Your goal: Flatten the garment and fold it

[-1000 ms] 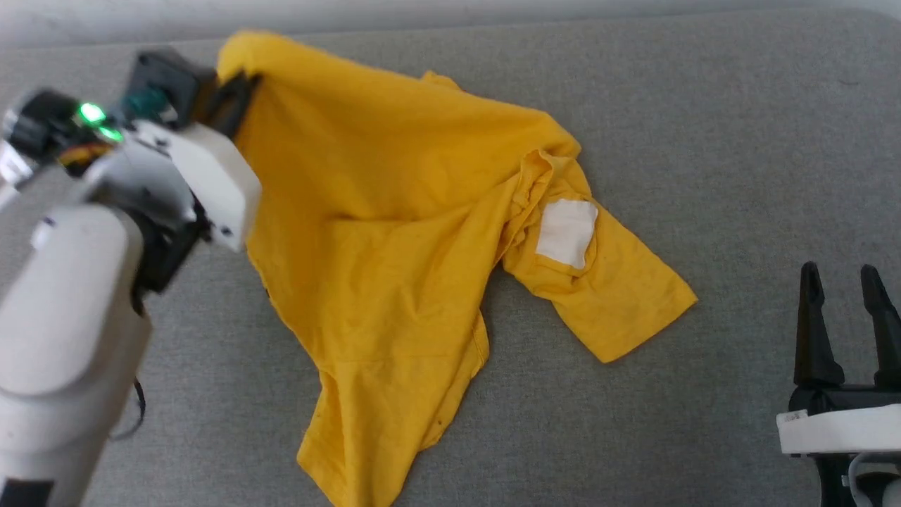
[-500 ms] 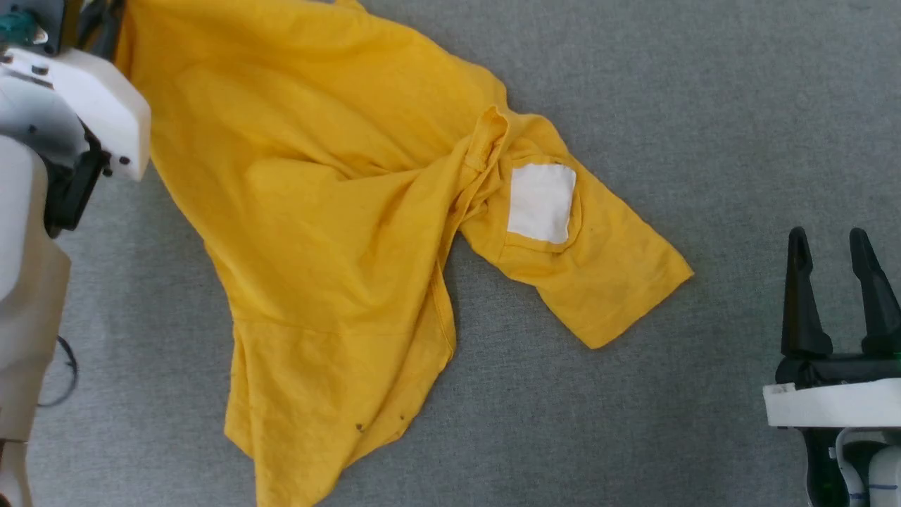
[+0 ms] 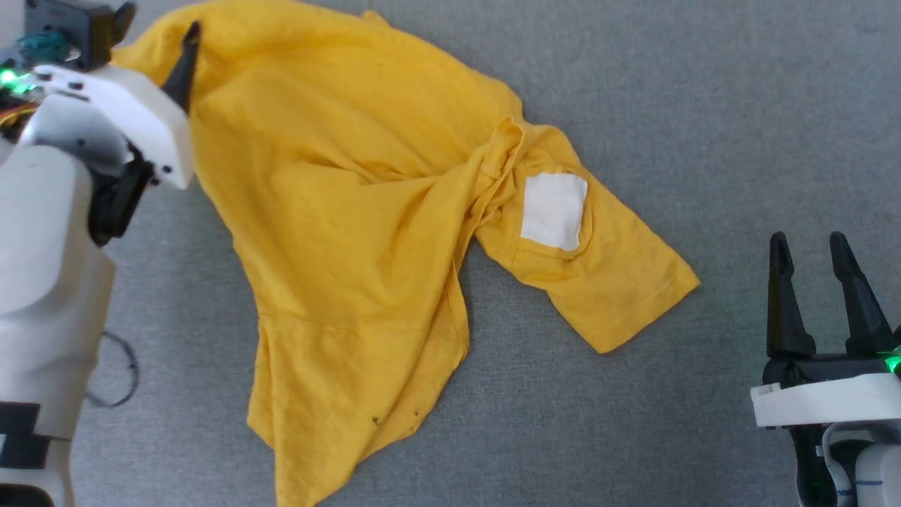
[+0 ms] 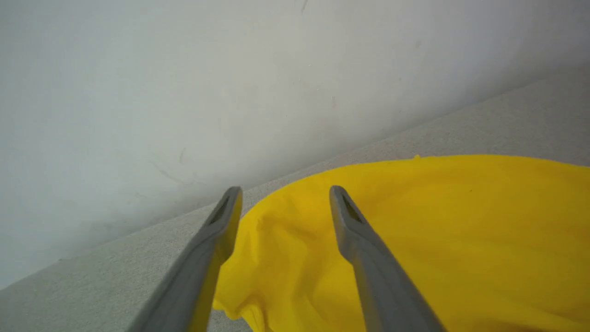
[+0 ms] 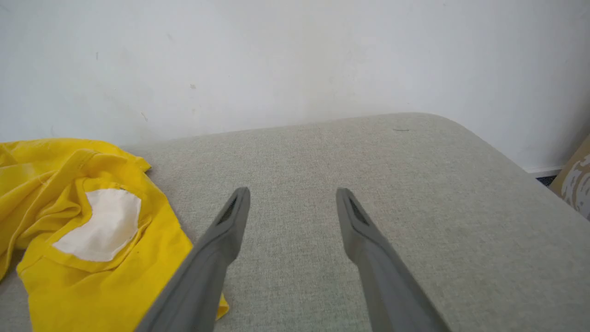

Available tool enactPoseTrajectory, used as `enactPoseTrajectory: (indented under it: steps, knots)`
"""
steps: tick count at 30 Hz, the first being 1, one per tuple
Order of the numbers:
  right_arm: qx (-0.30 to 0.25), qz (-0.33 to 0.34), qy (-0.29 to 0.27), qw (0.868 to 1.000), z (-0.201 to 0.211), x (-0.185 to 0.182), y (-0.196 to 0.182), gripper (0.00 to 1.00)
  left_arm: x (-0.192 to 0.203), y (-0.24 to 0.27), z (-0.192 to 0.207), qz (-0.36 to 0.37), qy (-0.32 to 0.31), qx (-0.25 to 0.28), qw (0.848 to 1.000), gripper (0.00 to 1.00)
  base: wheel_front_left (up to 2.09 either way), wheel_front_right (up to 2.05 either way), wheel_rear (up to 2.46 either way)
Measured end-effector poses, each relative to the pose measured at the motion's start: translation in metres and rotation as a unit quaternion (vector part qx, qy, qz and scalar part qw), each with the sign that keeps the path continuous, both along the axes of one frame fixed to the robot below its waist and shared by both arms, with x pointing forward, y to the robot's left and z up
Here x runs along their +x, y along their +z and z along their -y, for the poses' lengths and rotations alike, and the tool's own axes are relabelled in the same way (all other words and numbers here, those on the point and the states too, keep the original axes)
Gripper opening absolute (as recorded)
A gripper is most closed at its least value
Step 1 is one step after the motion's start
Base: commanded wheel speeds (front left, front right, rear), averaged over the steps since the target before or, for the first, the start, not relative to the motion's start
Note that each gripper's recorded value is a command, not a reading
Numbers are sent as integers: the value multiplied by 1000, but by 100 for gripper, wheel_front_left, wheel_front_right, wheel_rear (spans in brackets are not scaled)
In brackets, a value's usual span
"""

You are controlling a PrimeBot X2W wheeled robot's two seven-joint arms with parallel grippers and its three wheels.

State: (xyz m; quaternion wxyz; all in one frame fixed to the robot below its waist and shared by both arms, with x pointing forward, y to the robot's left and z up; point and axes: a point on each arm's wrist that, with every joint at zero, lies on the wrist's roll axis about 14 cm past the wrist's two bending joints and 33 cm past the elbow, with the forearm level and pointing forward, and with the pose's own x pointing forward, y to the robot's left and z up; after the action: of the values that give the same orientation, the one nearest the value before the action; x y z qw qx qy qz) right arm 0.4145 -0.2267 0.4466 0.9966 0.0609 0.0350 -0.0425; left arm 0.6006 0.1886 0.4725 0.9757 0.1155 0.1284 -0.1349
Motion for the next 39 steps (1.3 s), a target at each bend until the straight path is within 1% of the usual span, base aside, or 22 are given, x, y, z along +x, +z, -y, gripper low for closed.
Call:
enactPoseTrajectory:
  steps: [3,6,10,12,15,19,21,25,28,29,30,31,36,39]
  knots:
    - [1,12,-1,1000,1,-3,11,100,-6,38,25,39,-28,-27,999,100,0,0,0]
    - [0,20,-5,1000,4,-10,20,100,-23,63,60,50,-72,-46,995,100,0,0,0]
    - [2,30,-6,1000,4,-17,29,100,-57,77,110,45,-133,-69,988,100,0,0,0]
    - [3,37,-4,999,3,-18,34,100,-74,75,131,37,-160,-64,984,100,0,0,0]
    - [5,41,2,999,-1,-17,37,100,-94,50,148,-4,-174,-47,984,100,0,0,0]
    - [7,37,8,999,-5,-14,35,100,-108,-8,146,-97,-161,-22,982,100,0,0,0]
    - [5,31,6,999,-4,-13,32,100,-109,-24,147,-125,-153,-29,980,100,0,0,0]
    - [0,19,-2,1000,2,-12,24,100,-114,-48,162,-164,-161,-47,972,100,0,0,0]
    - [-1,11,-4,1000,4,-11,18,100,-121,-67,168,-195,-172,-43,965,100,0,0,0]
    - [-2,9,-4,1000,4,-11,17,100,-123,-72,168,-204,-175,-39,962,55,0,0,0]
    - [-2,8,-5,1000,5,-11,16,100,-123,-75,169,-208,-176,-39,961,7,0,0,0]
    - [-2,6,-6,1000,5,-11,16,100,-123,-76,170,-208,-178,-40,961,0,0,0,0]
    - [-2,8,-8,1000,6,-11,17,100,-126,-70,179,-206,-196,-43,958,0,0,0,0]
    - [-2,13,-7,1000,6,-12,21,100,-129,-52,190,-183,-214,-58,958,0,0,0,0]
